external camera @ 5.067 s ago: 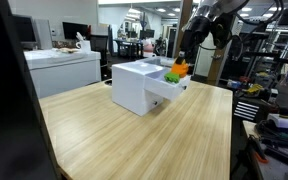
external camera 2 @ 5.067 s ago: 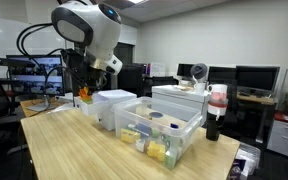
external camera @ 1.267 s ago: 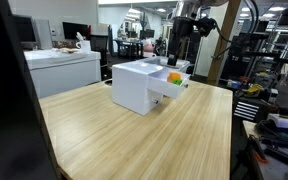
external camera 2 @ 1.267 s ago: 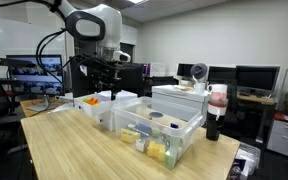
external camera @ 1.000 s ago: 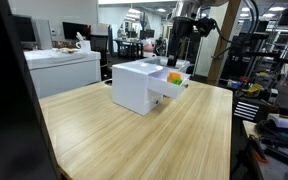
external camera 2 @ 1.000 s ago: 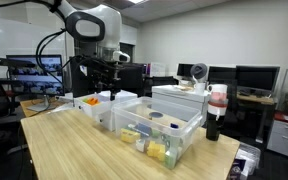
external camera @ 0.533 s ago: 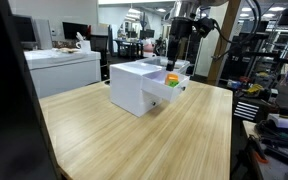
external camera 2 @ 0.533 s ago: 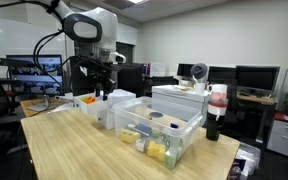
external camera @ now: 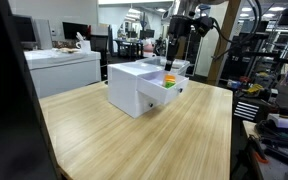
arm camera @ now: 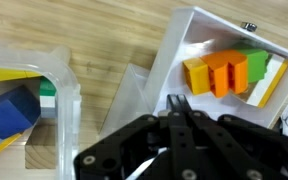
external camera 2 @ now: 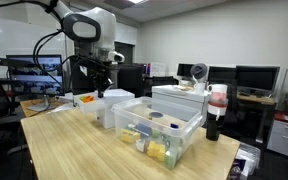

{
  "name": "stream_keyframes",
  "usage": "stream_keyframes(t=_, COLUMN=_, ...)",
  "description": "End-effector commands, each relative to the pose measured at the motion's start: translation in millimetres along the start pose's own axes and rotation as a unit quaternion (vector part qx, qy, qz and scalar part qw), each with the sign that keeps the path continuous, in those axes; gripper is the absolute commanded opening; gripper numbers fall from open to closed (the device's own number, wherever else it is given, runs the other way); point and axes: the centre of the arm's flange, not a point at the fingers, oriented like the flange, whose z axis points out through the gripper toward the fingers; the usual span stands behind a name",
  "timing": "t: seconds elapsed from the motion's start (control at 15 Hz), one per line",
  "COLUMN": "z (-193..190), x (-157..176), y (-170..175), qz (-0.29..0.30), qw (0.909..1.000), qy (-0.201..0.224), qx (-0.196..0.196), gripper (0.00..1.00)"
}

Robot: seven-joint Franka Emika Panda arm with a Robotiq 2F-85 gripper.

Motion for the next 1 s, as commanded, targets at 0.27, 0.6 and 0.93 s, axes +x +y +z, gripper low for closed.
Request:
stream_keyframes(t=0.27, z=6.2, x=-3.7, y=-28.3, qz=-0.009, qw=0.999, qy=0.024, qx=0.037, gripper=0.06)
stream_keyframes(t=0.6, z=13.9, x=-2.6, y=-44.3, qz=-0.015, qw=0.9986, qy=0.013, qx=0.049, gripper=0.06)
stream_keyframes(t=0.93, z=15.3, x=-1.5, y=-43.8, qz=-0.01, qw=0.9995, qy=-0.005, qx=0.03, gripper=0.06)
